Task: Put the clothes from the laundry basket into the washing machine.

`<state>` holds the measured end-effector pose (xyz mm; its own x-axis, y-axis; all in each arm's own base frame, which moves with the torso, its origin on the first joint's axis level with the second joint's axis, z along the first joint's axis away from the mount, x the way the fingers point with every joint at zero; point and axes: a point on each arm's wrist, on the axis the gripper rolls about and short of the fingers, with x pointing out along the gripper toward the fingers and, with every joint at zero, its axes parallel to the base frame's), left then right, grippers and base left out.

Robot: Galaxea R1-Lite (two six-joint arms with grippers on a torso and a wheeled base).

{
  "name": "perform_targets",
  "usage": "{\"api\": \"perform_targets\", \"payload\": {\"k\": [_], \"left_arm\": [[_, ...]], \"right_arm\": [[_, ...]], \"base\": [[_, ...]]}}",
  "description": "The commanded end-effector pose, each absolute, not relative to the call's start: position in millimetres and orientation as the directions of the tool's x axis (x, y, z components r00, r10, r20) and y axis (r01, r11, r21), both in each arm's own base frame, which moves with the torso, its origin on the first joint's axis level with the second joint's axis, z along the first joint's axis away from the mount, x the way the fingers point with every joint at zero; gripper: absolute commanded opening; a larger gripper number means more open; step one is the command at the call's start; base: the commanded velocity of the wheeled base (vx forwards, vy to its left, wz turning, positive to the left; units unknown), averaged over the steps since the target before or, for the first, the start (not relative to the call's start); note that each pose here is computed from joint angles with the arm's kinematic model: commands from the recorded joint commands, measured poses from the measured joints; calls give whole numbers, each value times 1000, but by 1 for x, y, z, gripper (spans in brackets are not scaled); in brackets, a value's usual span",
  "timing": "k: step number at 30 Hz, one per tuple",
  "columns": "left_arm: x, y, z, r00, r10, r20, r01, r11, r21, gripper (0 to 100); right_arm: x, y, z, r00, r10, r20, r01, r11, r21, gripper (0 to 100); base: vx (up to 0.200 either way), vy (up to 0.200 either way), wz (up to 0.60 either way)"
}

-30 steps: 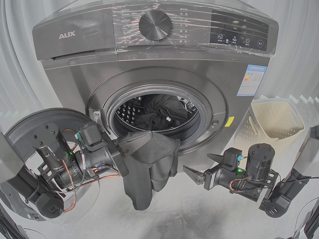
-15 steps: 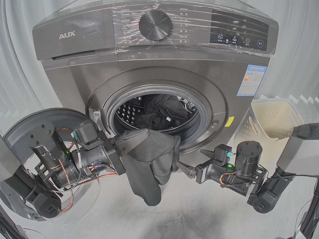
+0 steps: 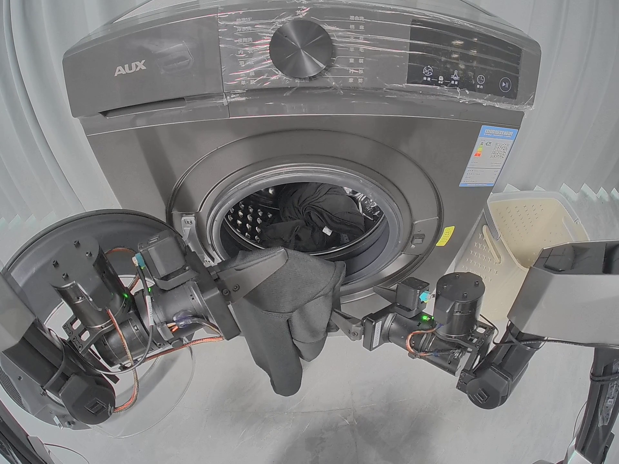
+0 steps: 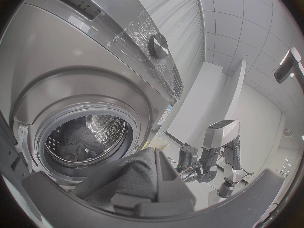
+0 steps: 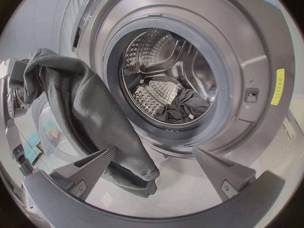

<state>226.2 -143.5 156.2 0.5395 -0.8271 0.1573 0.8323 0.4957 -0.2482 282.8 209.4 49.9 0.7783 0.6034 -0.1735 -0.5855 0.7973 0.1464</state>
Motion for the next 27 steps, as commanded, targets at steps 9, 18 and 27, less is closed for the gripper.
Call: {"api": "perform_targets", "payload": {"k": [9,18,27], "left_arm": [[228,-144,157,541,-826,160,832,497,-247,0],[228,-144,155,543,-826,153,830,499,-249,0],[226,-143,154,543,-826,149,829,500,-250,0]], "right_arm": [[269,226,44,712,685,-152,-667,728,157,100],[256,227,44,656,739,-152,-720,673,167,100],[265,220,41,678,719,-150,-699,695,169,100]], "base": [[0,0,0],[0,0,0],[0,0,0]]}}
